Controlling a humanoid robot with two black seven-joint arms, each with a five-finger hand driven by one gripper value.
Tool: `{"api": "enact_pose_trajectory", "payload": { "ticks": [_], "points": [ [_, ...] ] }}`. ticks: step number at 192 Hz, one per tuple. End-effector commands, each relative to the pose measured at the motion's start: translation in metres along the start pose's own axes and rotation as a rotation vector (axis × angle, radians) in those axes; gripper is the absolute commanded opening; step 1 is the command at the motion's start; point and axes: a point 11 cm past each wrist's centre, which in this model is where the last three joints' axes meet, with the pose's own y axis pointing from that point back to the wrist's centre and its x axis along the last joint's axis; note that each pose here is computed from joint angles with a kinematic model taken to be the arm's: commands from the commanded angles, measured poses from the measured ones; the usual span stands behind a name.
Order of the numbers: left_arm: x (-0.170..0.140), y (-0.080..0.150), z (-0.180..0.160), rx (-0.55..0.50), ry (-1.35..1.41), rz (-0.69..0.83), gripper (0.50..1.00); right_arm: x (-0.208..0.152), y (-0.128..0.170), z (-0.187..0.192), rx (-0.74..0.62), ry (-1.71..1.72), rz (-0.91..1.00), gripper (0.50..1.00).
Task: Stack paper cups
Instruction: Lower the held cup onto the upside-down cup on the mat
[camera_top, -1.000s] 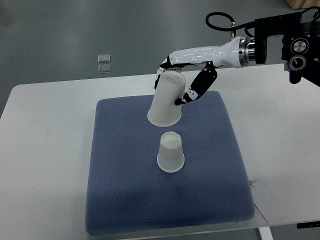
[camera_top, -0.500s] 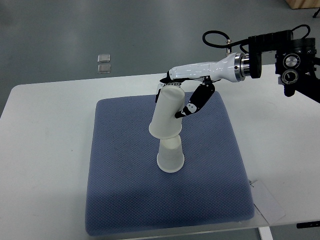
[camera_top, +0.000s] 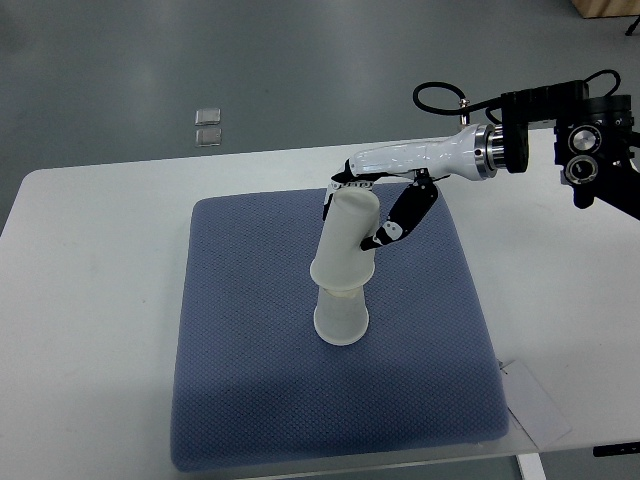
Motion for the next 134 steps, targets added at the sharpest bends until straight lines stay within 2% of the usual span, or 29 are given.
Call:
{"api": "enact_pose_trajectory", "payload": {
  "ticks": [1, 134],
  "points": [
    [0.0, 0.0, 0.0, 0.0, 0.001, 0.0, 1.0, -0.003, -0.001, 0.001, 0.0, -0.006, -0.004, 0.5],
    [0.0, 0.0, 0.0, 0.0, 0.001, 0.0, 1.0, -0.014, -0.009, 0.002, 0.015, -0.028, -0.022, 0.5]
  ]
}}
